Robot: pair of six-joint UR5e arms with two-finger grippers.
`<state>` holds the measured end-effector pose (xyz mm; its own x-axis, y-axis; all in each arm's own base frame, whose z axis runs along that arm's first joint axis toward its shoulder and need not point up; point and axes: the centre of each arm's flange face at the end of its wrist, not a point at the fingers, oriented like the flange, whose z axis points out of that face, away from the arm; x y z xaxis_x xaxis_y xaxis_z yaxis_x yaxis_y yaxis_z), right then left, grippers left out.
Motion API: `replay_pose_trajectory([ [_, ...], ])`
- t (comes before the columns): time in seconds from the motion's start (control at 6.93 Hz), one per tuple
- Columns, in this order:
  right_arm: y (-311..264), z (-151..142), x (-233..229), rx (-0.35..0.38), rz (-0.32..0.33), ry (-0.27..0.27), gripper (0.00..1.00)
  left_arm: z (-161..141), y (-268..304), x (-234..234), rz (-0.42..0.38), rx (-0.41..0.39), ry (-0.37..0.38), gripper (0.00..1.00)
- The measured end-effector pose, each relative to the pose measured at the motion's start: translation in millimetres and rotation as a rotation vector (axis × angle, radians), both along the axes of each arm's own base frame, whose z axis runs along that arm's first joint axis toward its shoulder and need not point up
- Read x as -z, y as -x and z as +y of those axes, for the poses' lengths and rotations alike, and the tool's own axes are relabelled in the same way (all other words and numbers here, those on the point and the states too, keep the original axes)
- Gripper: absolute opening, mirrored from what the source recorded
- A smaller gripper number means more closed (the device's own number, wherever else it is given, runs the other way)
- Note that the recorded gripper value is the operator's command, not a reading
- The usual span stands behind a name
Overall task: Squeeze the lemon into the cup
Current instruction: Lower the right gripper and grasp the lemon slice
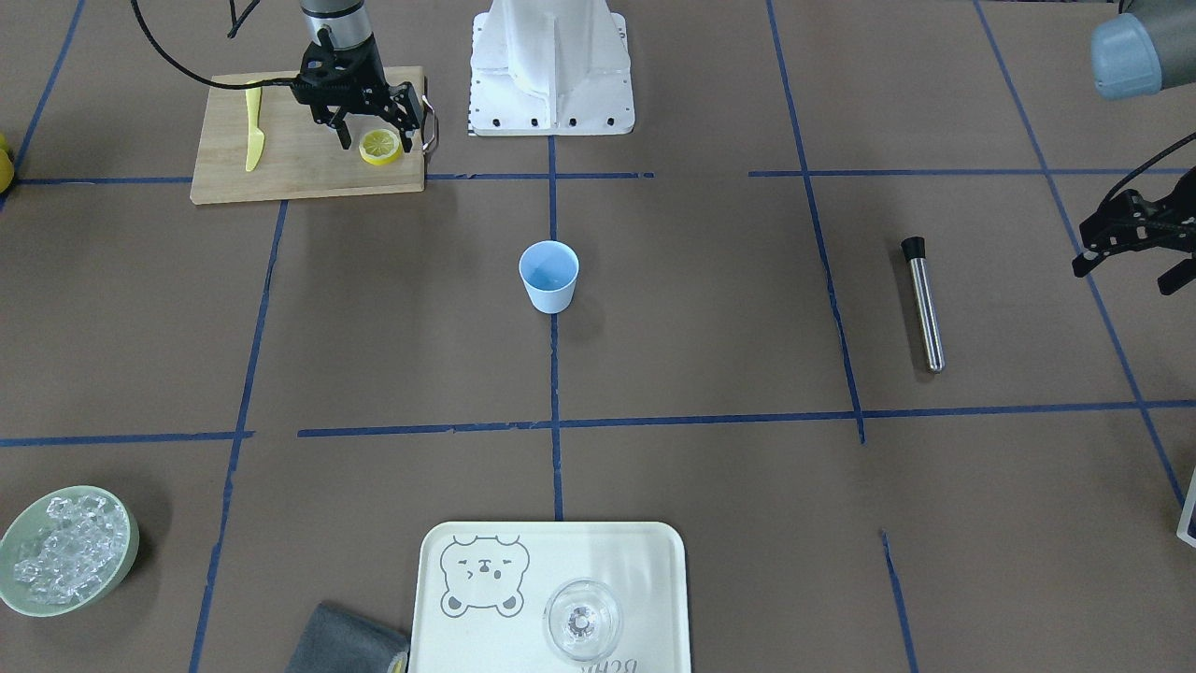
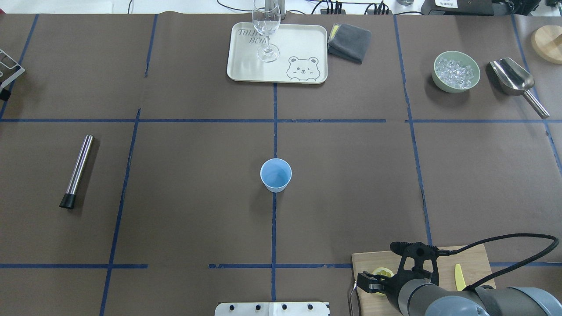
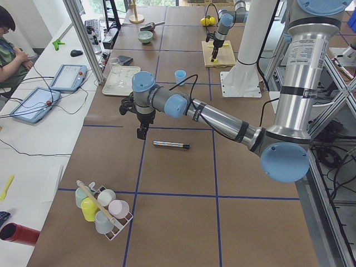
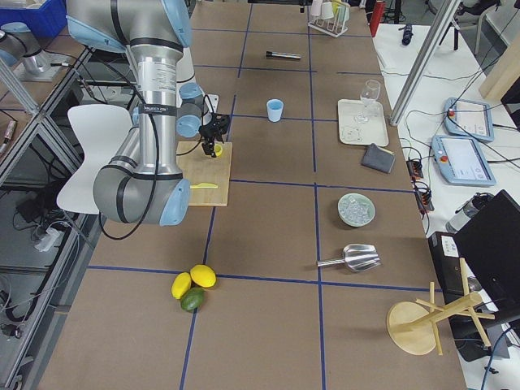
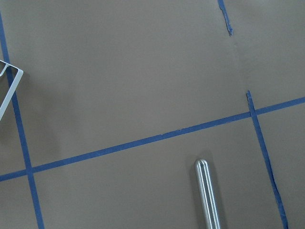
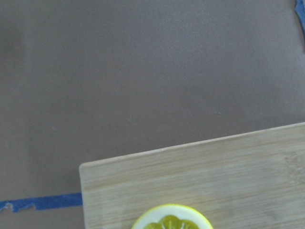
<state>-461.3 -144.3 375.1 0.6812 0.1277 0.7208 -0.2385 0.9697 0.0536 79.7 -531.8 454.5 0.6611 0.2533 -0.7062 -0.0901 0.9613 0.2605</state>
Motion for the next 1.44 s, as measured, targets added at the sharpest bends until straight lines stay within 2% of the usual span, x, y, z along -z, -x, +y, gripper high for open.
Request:
replay_pose_trajectory([
  [0.29, 2.2, 5.4, -1.2, 0.013, 0.003, 0.001, 1.0, 0.2, -0.5, 0.5, 0.0, 0.0, 0.0, 1.0],
  [0.43, 2.8, 7.0, -1.7, 0.016, 0.004, 0.002, 0.9, 0.2, -0.5, 0.4, 0.0, 0.0, 0.0, 1.0],
  [0.58, 3.2, 7.5, -2.5, 0.018, 0.006, 0.004, 0.67, 0.2, -0.3, 0.3, 0.0, 0.0, 0.0, 1.0],
  [1.01, 3.1, 8.2, -3.8, 0.022, 0.009, 0.006, 0.31, 0.0, -0.5, -0.3, 0.0, -0.001, 0.0, 1.0],
  [1.15, 3.1, 8.2, -3.6, 0.023, 0.009, 0.006, 0.24, -0.1, -0.8, -0.7, -0.001, -0.002, 0.0, 1.0],
  [1.44, 0.9, 7.2, 1.2, 0.022, -0.002, 0.007, 0.2, -0.3, -0.9, -1.5, -0.001, -0.003, 0.001, 1.0],
])
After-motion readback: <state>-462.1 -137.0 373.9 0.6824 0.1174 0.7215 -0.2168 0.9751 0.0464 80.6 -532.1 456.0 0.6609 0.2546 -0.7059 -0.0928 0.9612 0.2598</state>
